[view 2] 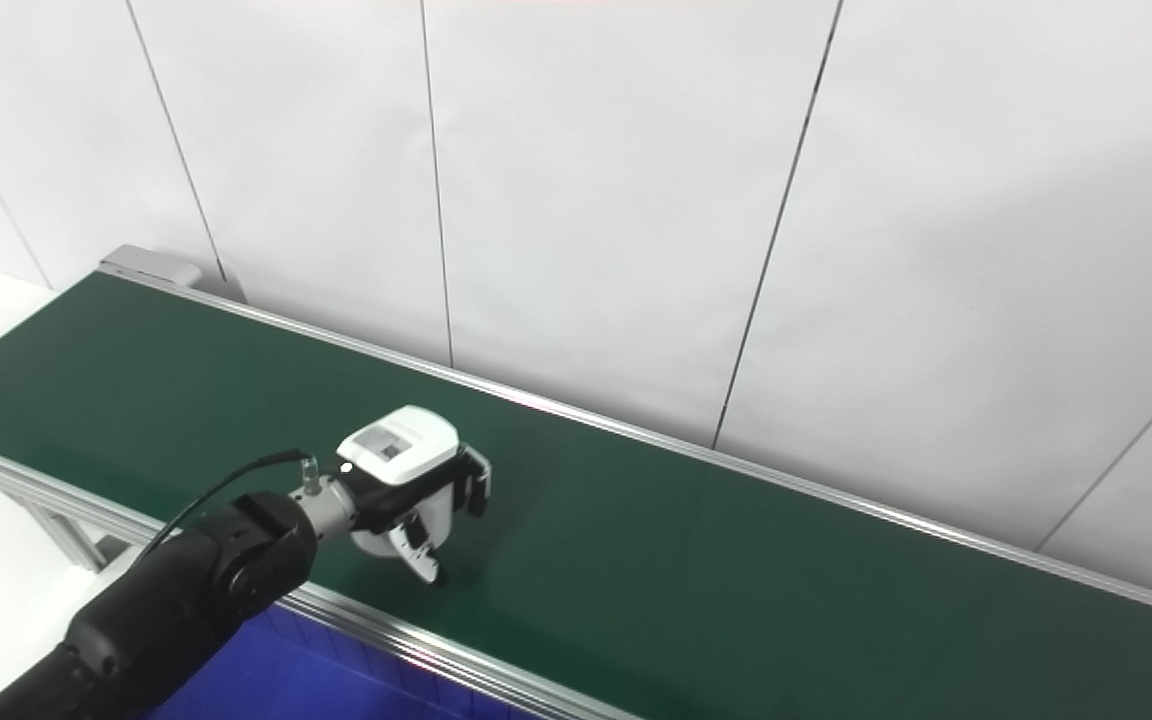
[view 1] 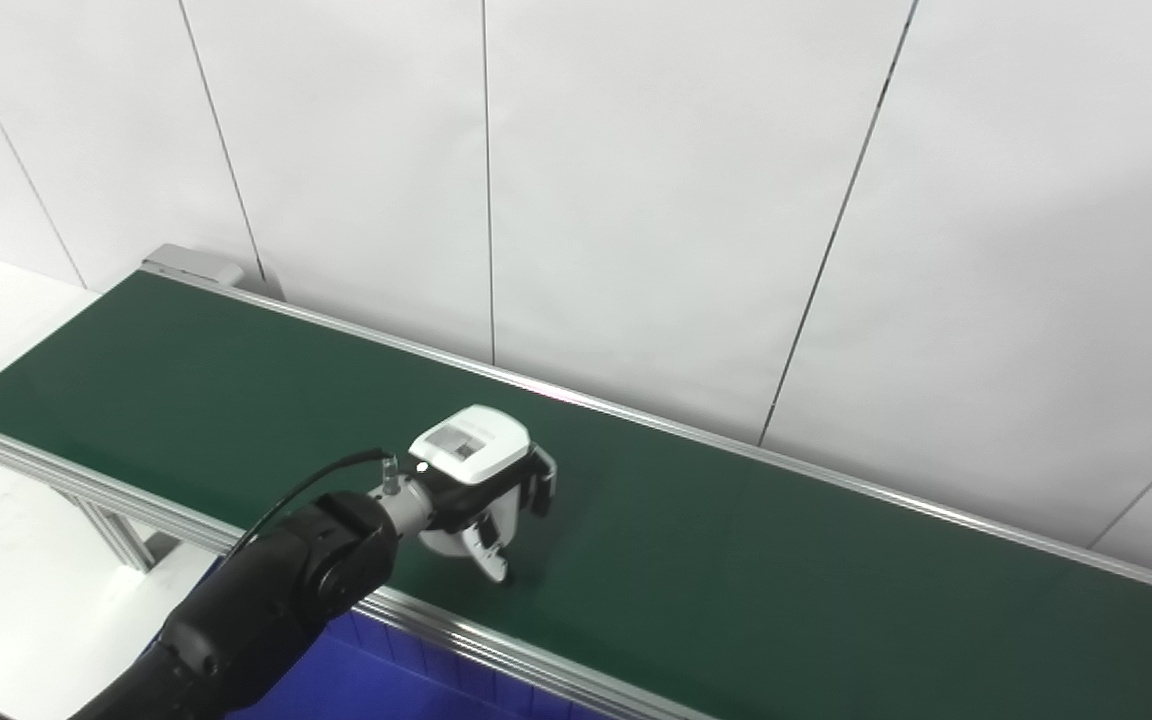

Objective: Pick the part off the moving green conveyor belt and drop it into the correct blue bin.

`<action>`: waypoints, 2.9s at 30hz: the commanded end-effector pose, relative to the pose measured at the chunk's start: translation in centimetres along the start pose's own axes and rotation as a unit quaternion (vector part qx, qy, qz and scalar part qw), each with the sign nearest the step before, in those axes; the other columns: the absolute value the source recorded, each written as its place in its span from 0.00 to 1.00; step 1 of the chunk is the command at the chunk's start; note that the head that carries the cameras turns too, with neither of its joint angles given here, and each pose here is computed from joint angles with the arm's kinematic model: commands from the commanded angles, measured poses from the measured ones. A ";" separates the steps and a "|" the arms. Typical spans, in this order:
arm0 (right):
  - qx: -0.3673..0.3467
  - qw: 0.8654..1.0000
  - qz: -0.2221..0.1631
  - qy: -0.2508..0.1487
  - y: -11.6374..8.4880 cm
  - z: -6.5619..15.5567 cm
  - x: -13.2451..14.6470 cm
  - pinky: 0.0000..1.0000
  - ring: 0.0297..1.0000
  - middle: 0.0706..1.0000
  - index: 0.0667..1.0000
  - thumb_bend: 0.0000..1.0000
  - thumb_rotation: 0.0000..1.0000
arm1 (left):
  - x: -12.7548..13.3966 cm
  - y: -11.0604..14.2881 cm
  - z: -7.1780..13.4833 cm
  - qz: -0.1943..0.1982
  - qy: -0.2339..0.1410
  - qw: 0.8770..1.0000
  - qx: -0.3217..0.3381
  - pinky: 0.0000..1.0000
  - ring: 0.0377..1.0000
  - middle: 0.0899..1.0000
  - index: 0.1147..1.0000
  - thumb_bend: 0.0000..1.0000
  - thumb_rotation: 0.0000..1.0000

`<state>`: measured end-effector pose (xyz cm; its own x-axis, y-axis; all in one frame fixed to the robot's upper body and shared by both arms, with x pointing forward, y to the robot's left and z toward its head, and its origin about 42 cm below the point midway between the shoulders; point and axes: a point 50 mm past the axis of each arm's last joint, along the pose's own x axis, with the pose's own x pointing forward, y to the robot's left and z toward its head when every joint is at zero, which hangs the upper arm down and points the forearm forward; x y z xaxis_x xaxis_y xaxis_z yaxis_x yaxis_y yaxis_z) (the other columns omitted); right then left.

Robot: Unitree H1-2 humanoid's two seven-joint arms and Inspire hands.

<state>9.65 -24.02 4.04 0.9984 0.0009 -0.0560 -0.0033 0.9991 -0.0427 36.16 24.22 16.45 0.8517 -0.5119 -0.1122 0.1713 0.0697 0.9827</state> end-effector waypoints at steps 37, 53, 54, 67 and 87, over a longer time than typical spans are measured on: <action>0.003 0.999 0.032 -0.013 -5.6 6.1 2.9 1.00 1.00 1.00 1.00 0.85 1.00 | -10.3 3.0 7.7 0.008 0.018 0.998 -0.054 0.20 0.39 0.40 0.45 0.50 0.00; 0.005 0.999 0.038 -0.012 -5.5 5.7 3.0 0.98 0.97 0.98 1.00 0.86 0.93 | -16.4 1.2 4.2 -0.001 0.080 0.995 -0.059 0.30 0.35 0.43 0.48 0.50 0.00; 0.009 0.999 0.037 -0.011 -5.4 5.7 3.0 0.98 0.97 0.98 1.00 0.86 0.93 | -16.5 1.0 4.2 -0.002 0.079 0.995 -0.063 0.30 0.35 0.43 0.48 0.50 0.00; 0.024 0.999 0.031 -0.018 -3.9 5.3 2.7 0.97 0.97 0.99 1.00 0.86 0.88 | -16.4 -0.5 4.4 -0.121 0.087 0.988 -0.045 0.94 0.98 0.99 0.96 1.00 0.58; 0.025 0.999 0.029 -0.029 -1.0 5.6 2.0 0.95 0.95 0.97 1.00 0.82 0.93 | -15.0 3.0 5.8 0.017 -0.010 0.990 -0.137 1.00 1.00 1.00 1.00 1.00 0.73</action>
<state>11.85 -25.50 8.05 0.9936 0.0560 -0.0982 -0.0548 0.9984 0.0156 20.85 27.21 19.90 0.8496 -0.4905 -0.1938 0.3547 0.2596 0.8982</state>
